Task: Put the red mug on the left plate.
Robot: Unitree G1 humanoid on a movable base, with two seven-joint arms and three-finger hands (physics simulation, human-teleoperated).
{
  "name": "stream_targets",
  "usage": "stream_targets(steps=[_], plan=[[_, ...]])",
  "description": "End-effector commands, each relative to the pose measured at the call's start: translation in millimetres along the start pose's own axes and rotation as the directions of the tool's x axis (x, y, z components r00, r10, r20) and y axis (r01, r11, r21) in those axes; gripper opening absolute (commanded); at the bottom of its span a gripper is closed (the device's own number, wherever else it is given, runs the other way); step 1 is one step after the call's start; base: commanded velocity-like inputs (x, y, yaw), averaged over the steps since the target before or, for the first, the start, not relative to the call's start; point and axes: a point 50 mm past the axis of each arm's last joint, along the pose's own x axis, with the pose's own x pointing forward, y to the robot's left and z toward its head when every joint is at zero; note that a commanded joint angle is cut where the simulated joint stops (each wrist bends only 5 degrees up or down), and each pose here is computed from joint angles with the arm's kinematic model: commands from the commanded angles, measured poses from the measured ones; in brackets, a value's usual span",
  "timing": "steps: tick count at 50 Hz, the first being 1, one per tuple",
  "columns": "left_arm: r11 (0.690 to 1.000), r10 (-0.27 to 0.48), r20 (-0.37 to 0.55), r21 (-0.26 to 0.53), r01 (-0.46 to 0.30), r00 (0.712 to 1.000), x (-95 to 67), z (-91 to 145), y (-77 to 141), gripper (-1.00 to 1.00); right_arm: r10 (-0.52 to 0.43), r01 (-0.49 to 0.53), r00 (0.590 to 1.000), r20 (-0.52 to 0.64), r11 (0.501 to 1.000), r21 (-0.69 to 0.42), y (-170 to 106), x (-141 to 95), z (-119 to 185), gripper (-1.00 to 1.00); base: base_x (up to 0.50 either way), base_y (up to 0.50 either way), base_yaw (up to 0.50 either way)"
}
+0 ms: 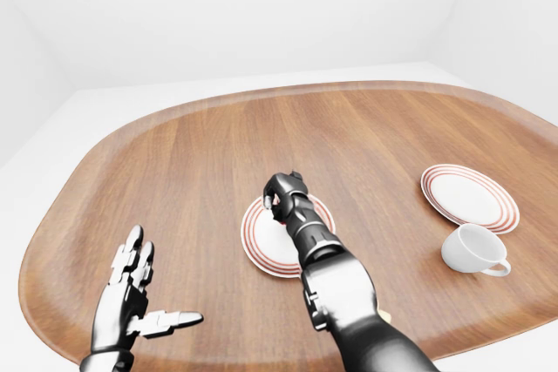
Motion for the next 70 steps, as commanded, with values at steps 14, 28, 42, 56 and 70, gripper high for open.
stream_targets(steps=[14,28,42,56,70], plan=[[1.000,-0.007,-0.025,-0.011,0.007,1.000,-3.2,-5,1,1.00,0.106,-0.114,0.991,-0.076,0.988,-0.104,33,-6,-11,-1.00,0.00,0.00,0.00],[1.000,-0.007,-0.011,-0.019,0.006,1.000,-2.4,-2,3,1.00,0.122,-0.126,0.991,-0.055,0.989,-0.074,37,-6,-9,-1.00,0.00,0.00,0.00],[1.000,-0.005,-0.014,-0.027,0.005,1.000,-3.4,-2,3,1.00,0.098,-0.107,0.992,-0.077,0.986,-0.124,39,-7,-13,1.00,0.00,0.00,0.00],[1.000,-0.006,-0.022,-0.021,0.005,1.000,-4.1,-4,2,1.00,0.134,-0.147,0.987,-0.090,0.977,-0.157,45,-9,-17,1.00,0.00,0.00,0.00],[1.000,-0.003,-0.019,-0.018,0.003,1.000,-3.4,-3,2,1.00,0.013,-0.017,1.000,-0.027,0.987,-0.160,0,0,-3,1.00,0.00,0.00,0.00]])
